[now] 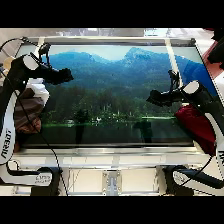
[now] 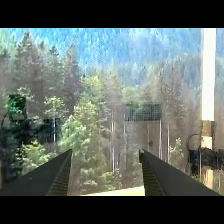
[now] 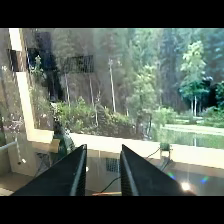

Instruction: Fold the shirts.

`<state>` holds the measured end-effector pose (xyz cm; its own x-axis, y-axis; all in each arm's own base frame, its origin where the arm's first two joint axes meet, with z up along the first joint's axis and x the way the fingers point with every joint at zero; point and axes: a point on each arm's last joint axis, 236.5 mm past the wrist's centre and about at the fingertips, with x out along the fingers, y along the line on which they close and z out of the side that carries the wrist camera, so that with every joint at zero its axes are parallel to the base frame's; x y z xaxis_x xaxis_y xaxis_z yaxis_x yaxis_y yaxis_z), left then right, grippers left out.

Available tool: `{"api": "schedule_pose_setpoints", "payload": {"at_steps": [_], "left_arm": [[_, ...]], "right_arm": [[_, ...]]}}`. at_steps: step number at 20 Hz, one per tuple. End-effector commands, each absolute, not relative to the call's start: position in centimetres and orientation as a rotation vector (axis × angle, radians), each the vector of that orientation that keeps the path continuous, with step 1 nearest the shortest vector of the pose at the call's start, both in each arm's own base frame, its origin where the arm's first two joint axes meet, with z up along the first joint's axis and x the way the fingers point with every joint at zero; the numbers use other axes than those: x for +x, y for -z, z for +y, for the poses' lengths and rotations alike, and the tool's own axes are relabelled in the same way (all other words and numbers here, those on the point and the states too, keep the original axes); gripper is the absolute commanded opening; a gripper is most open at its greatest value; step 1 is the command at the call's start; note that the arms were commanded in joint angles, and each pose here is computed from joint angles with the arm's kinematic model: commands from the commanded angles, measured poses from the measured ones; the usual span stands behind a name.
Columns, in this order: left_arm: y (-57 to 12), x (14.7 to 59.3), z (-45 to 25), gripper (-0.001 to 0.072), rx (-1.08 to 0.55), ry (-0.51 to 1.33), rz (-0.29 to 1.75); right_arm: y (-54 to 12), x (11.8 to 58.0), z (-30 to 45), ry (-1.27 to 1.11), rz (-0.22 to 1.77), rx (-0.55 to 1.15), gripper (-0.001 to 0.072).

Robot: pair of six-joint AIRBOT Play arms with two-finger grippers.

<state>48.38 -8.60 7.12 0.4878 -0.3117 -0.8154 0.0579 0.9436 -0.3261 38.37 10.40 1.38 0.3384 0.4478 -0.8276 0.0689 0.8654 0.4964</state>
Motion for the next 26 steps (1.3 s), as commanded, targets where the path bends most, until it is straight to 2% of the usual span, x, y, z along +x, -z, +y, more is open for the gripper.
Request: {"api": "schedule_pose_setpoints", "payload": {"at_steps": [1,13,17,20,24,26], "left_arm": [[-7.1,48.4,-8.6,0.0500,-0.270,0.227,1.040],[-7.3,48.7,-8.5,0.0500,-0.272,0.224,1.023],[-7.4,49.3,-7.7,0.0500,-0.240,0.202,1.001],[-7.5,50.7,-4.5,0.0487,-0.101,0.115,0.937],[-8.0,51.3,2.7,0.0488,0.230,-0.071,0.915],[-9.0,51.2,6.7,0.0487,0.330,-0.192,0.905]], "right_arm": [[-1.4,38.4,10.4,-0.260,1.213,0.496,0.0271],[-1.4,38.3,10.4,-0.261,1.213,0.494,0.0272],[-2.0,40.0,10.2,-0.245,1.139,0.516,0.0271],[-2.4,41.1,9.9,-0.230,1.091,0.520,0.0271],[-2.2,41.1,9.5,-0.221,1.091,0.499,0.0271],[-2.2,41.1,9.4,-0.219,1.089,0.496,0.0271]]}}
